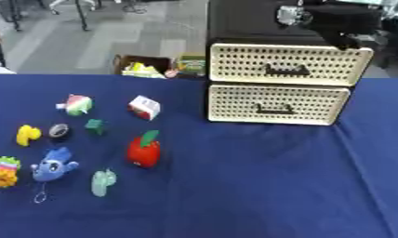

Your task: Pick up objects from table and place into drawer.

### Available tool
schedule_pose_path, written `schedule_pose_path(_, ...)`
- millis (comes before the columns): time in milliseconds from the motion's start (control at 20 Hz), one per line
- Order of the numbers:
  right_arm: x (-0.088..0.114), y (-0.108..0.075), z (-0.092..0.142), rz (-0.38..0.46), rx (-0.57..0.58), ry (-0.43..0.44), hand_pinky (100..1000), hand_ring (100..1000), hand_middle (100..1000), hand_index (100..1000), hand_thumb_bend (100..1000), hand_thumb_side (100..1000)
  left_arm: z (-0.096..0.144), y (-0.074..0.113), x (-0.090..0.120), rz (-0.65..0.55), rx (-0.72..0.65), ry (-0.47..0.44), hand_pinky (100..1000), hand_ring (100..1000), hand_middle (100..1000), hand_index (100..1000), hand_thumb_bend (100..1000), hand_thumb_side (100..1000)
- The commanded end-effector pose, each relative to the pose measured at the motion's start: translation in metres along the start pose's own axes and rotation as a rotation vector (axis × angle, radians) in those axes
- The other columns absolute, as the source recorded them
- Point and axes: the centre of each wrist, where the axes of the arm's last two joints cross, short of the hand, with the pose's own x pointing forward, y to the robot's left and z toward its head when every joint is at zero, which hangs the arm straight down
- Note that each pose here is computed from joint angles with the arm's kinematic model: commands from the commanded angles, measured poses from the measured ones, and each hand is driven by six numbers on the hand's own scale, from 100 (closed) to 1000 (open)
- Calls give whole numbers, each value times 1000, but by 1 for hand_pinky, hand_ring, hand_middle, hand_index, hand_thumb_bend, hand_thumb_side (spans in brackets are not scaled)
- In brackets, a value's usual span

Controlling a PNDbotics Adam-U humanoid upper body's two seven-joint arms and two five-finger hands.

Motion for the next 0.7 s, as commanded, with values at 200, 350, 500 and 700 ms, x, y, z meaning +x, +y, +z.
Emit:
schedule_pose_path(200,-10,-6,-1,-85,100,107,100,195,152,806,100,1000,-6,4,7,-3,5,-28,652,770,752,954,175,1000)
schedule_pose_path(350,-14,-2,-3,-90,119,112,100,191,148,810,100,1000,-5,3,7,-1,5,-27,652,770,752,953,174,999)
schedule_pose_path(500,-20,2,-5,-104,135,129,100,188,144,809,100,1000,-6,3,7,2,6,-27,652,770,752,953,173,999)
schedule_pose_path(700,-27,7,-10,-121,149,154,100,187,143,810,100,1000,-6,3,7,4,6,-27,652,770,752,953,171,999)
